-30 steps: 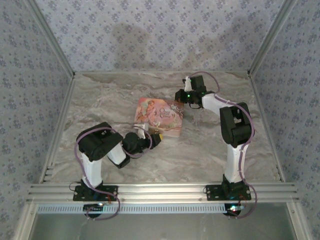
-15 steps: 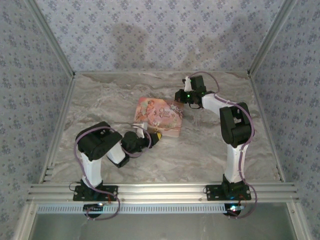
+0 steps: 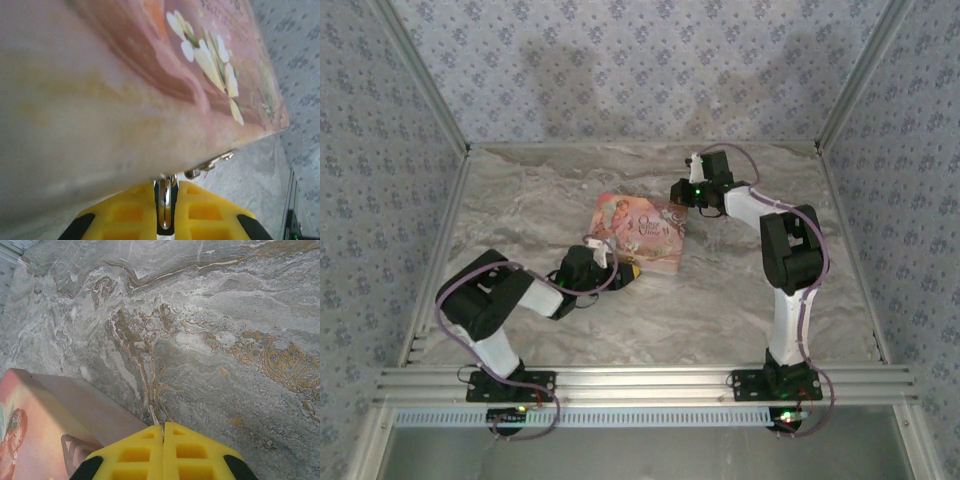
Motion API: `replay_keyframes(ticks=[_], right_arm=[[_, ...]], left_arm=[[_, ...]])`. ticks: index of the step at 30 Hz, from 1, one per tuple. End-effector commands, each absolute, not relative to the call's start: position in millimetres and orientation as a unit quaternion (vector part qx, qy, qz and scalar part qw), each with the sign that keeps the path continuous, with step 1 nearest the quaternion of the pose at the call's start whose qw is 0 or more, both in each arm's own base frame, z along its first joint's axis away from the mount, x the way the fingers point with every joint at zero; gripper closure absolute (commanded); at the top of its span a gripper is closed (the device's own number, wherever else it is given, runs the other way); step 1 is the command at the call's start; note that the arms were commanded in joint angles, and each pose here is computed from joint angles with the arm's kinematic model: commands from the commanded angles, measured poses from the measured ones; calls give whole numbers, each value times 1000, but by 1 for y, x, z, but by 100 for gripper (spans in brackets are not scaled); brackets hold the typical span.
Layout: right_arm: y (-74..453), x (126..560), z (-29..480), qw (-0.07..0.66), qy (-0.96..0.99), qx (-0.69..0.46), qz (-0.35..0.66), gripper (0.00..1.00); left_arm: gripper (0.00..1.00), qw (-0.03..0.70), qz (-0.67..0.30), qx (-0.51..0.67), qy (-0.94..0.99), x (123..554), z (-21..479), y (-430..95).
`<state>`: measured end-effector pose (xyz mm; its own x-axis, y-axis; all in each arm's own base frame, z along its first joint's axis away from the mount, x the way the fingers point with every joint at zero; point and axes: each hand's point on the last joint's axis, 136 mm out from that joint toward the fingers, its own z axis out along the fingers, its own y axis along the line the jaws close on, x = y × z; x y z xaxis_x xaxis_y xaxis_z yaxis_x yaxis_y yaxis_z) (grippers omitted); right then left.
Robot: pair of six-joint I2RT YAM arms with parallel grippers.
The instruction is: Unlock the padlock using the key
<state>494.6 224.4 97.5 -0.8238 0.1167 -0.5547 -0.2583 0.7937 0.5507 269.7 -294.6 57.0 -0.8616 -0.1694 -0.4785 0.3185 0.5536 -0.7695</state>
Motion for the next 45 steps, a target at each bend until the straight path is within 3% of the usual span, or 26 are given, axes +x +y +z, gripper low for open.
replay_keyframes(ticks=[1, 13, 23, 39, 45], right_arm=[[222, 490, 117, 297, 901, -55, 311, 100], [192, 477, 154, 330, 912, -69, 235, 100], [170, 408, 158, 316, 917, -49, 238, 100], [157, 292, 188, 325, 866, -19, 379, 100], [150, 271, 184, 316, 840, 20, 441, 100]], left_arm=[[94, 159, -432, 80, 884, 237, 35, -288], [95, 119, -431, 89, 890, 241, 56, -283], [95, 125, -465, 60, 874, 256, 74, -302], [95, 131, -522, 16, 843, 284, 83, -370], [95, 133, -537, 3, 833, 291, 93, -390]])
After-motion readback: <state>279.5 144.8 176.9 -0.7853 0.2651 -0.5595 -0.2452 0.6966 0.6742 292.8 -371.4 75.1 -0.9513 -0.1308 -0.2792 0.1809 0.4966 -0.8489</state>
